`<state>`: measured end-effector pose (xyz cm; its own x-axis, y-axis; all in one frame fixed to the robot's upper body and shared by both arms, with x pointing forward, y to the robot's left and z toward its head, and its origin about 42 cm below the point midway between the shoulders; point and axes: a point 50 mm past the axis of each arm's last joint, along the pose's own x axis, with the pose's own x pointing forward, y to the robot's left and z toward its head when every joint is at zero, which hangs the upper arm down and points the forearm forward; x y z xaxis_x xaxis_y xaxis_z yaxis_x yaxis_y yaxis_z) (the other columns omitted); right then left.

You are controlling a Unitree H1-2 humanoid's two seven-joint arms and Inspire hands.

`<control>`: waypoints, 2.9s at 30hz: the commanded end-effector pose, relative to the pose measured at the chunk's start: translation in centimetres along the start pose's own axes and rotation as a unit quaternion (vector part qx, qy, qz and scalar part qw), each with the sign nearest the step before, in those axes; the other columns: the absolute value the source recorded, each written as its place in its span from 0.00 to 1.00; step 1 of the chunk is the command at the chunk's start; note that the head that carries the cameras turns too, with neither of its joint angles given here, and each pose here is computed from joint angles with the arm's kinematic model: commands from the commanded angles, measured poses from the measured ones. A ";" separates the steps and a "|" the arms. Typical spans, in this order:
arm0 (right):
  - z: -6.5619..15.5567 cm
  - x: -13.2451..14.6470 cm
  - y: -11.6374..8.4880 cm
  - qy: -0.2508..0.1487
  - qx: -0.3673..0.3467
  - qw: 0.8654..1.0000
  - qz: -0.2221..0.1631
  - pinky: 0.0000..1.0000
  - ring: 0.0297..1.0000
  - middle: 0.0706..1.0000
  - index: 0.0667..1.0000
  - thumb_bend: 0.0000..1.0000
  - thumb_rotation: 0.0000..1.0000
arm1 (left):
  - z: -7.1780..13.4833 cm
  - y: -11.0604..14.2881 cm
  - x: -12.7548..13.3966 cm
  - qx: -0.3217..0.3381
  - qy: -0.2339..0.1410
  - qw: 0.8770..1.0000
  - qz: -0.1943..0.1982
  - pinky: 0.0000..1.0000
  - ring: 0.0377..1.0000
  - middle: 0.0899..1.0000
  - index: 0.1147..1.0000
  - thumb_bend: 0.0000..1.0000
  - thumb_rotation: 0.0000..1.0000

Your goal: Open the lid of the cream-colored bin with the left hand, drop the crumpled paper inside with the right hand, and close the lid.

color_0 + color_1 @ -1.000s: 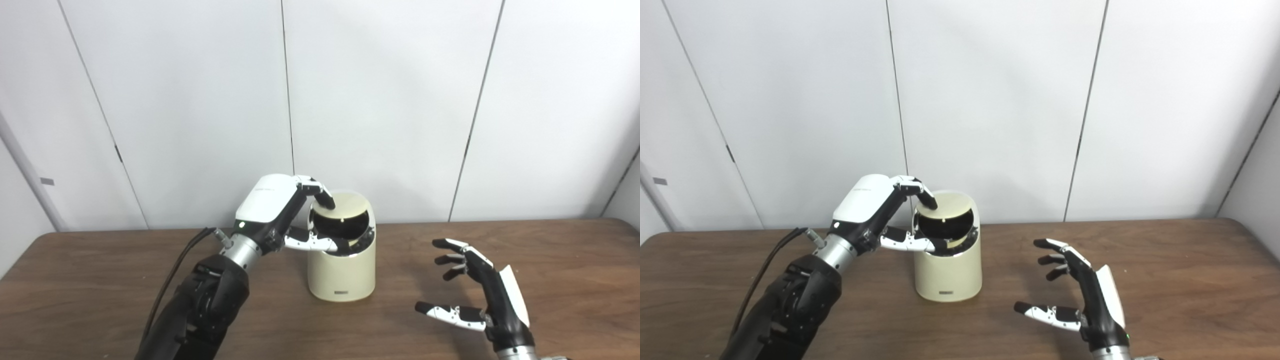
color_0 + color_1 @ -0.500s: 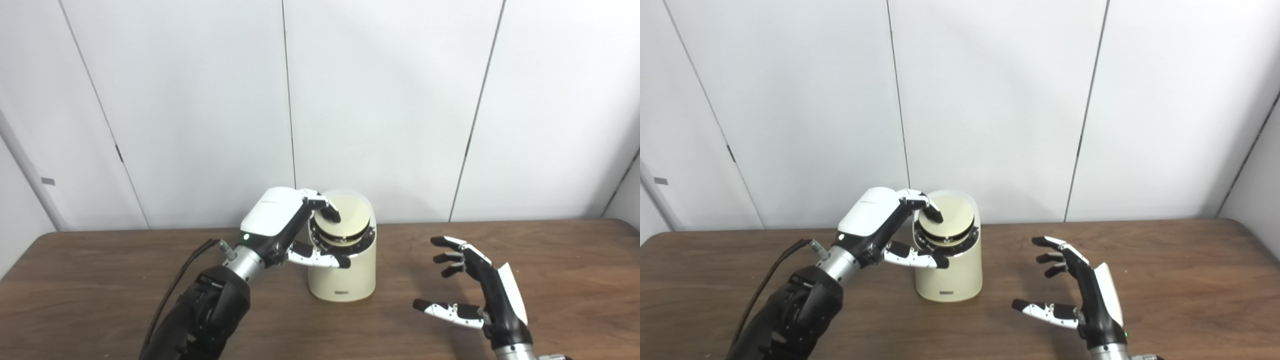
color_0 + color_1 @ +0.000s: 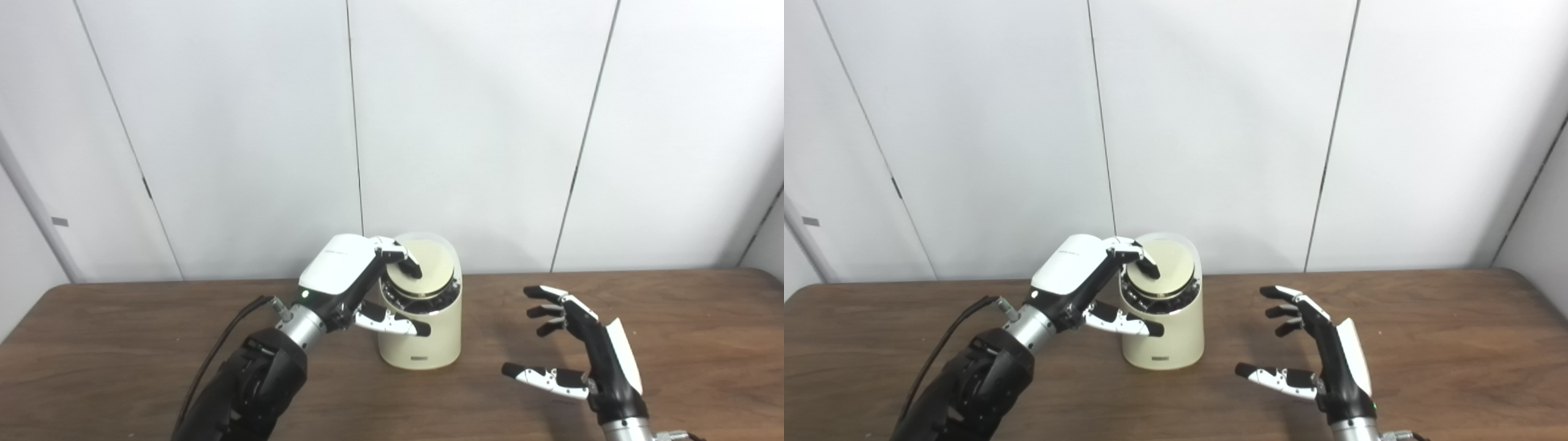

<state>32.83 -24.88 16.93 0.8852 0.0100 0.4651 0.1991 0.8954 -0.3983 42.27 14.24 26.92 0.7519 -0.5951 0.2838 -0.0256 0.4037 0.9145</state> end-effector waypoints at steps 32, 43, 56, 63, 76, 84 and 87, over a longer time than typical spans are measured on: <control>2.1 1.4 -0.7 -0.041 -0.005 0.999 -0.019 0.51 0.63 0.73 0.70 0.75 0.02 | 0.3 -3.5 -0.2 0.222 -0.058 0.971 -0.068 0.81 0.80 0.65 0.64 0.92 0.46; 2.0 1.4 -0.7 -0.041 -0.001 0.999 -0.019 0.49 0.63 0.73 0.70 0.75 0.00 | 0.3 -1.3 -0.8 0.160 -0.027 0.987 -0.017 0.78 0.76 0.67 0.66 0.84 0.40; 1.9 1.3 -0.5 -0.041 0.007 0.999 -0.016 0.48 0.62 0.73 0.69 0.75 0.00 | -0.3 0.8 -1.1 0.031 0.018 0.995 0.094 0.67 0.75 0.70 0.70 0.77 0.31; 2.0 1.3 -0.5 -0.033 0.011 0.999 -0.016 0.48 0.63 0.74 0.69 0.75 0.00 | -1.3 1.4 -1.7 -0.095 0.049 0.982 0.156 0.61 0.75 0.76 0.75 0.77 0.31; 1.4 1.4 -0.8 -0.038 0.001 0.999 -0.015 0.50 0.64 0.73 0.70 0.76 0.00 | -2.8 0.1 -5.6 -0.383 0.102 0.893 0.213 0.62 0.71 0.73 0.76 0.76 0.34; 1.5 1.3 -0.9 -0.040 0.006 0.999 -0.014 0.48 0.63 0.73 0.70 0.76 0.00 | -2.0 -2.3 -8.2 -0.481 0.123 0.840 0.221 0.58 0.73 0.77 0.80 0.77 0.33; 1.3 1.2 -0.9 -0.037 0.010 0.999 -0.014 0.48 0.63 0.73 0.70 0.75 0.00 | -2.2 -2.9 -8.8 -0.492 0.123 0.833 0.220 0.59 0.75 0.77 0.80 0.79 0.34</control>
<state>32.73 -25.16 17.24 0.8883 0.0021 0.4592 0.1992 0.8993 -0.3894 36.55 19.61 19.13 0.9555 -0.1202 0.2692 0.1187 0.9927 0.0219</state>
